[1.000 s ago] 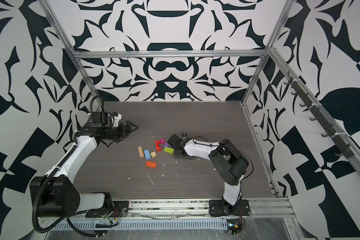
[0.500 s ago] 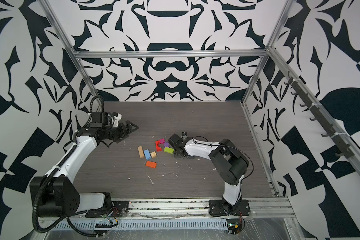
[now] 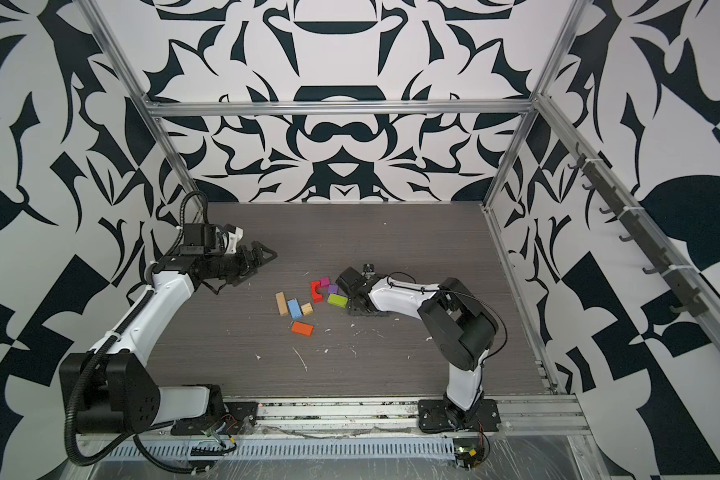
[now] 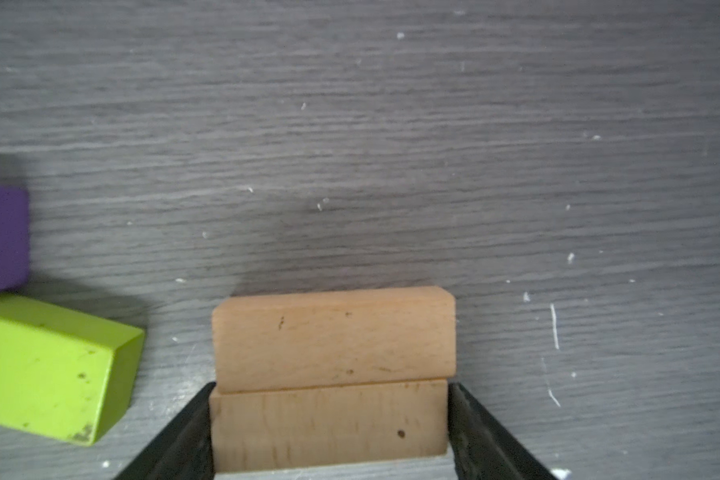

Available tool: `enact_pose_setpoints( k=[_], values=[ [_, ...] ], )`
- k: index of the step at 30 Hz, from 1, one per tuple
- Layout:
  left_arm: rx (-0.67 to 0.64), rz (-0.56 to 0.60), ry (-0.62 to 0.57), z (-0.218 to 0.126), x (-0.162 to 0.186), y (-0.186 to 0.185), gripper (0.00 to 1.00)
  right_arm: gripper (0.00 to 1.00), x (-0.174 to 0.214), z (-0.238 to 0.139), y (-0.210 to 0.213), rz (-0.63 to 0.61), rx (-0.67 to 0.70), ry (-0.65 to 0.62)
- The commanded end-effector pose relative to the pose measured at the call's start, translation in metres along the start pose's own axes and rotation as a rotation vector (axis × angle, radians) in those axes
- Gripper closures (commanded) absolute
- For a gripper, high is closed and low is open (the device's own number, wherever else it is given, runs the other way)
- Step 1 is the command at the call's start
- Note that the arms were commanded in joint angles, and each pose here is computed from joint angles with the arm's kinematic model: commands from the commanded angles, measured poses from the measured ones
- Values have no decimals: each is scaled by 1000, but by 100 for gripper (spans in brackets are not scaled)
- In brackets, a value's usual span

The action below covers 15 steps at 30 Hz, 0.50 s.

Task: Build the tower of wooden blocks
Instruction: 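Lower the held bar alongside the tan bar with the right gripper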

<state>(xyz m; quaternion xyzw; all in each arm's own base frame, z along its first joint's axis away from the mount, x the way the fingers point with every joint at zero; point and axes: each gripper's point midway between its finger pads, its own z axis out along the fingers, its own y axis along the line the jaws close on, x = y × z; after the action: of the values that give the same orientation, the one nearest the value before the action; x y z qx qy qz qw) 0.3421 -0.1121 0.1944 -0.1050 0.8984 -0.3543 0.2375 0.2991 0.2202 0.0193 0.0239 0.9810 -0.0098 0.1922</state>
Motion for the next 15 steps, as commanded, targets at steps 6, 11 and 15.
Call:
enact_pose_setpoints(
  k=[6, 11, 15],
  values=[
    [-6, -7, 8, 0, 4, 4, 1, 21, 12, 8, -18, -55, 78, 45],
    [-5, -7, 8, 0, 4, 4, 1, 22, 12, 8, -18, -65, 85, 46],
    [-6, -7, 7, 0, 4, 4, 1, 22, 11, 8, -20, -70, 93, 44]
  ],
)
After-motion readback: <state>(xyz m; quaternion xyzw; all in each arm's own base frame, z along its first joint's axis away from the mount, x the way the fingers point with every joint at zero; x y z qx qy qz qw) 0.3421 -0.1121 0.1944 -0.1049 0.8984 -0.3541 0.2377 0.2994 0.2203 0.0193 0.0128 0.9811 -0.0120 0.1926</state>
